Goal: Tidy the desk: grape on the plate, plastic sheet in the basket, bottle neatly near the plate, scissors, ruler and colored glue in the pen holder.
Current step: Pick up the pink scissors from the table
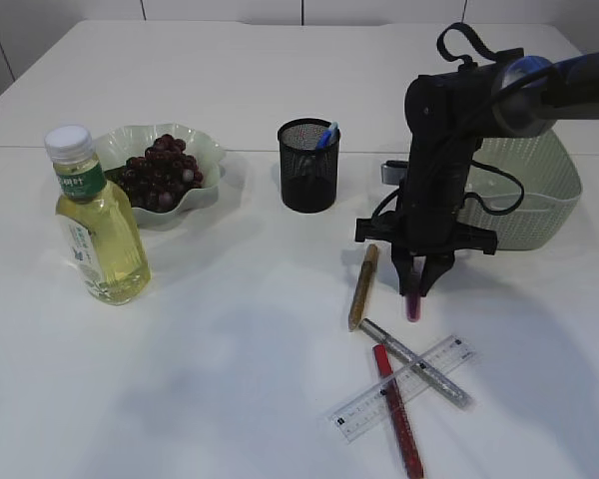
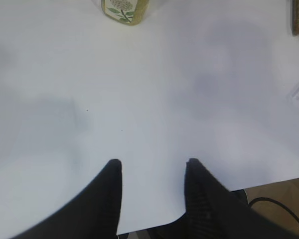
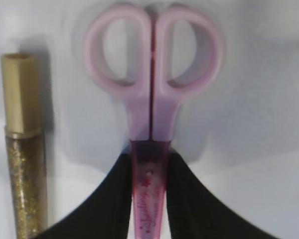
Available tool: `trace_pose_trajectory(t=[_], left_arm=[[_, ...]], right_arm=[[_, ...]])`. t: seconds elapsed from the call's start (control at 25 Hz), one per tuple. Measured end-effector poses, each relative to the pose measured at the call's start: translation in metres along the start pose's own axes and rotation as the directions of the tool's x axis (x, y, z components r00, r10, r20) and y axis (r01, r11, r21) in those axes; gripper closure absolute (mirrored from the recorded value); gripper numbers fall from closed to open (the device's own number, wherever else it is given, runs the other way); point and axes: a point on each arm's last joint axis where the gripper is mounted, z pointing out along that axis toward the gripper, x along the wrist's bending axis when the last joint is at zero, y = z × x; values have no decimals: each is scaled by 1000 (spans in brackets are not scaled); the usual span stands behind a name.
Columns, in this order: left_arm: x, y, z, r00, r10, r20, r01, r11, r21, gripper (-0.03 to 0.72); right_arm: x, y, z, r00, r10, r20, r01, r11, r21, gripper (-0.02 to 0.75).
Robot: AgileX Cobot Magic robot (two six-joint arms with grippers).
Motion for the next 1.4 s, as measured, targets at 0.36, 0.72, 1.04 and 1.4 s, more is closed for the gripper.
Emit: trace_pose_trajectory(t=[0.36, 0.72, 1.04, 1.4], left_arm=[[0, 0, 0, 1000, 0, 0, 0, 1000, 0, 379], [0, 0, 0, 1000, 1, -2, -1, 1000, 0, 379], [0, 1, 0, 1000, 2, -3, -2, 1000, -14, 379], [1, 2, 0, 1000, 4, -6, -4, 1000, -25, 379]], right_arm=[[0, -1, -1, 996, -93, 5, 93, 996, 13, 556], [3, 6, -15, 981, -192, 6, 192, 981, -31, 556], [6, 7, -23, 972, -233, 27, 234, 971, -53, 556], [14, 3, -62, 952, -302, 47, 305, 931, -201, 556]])
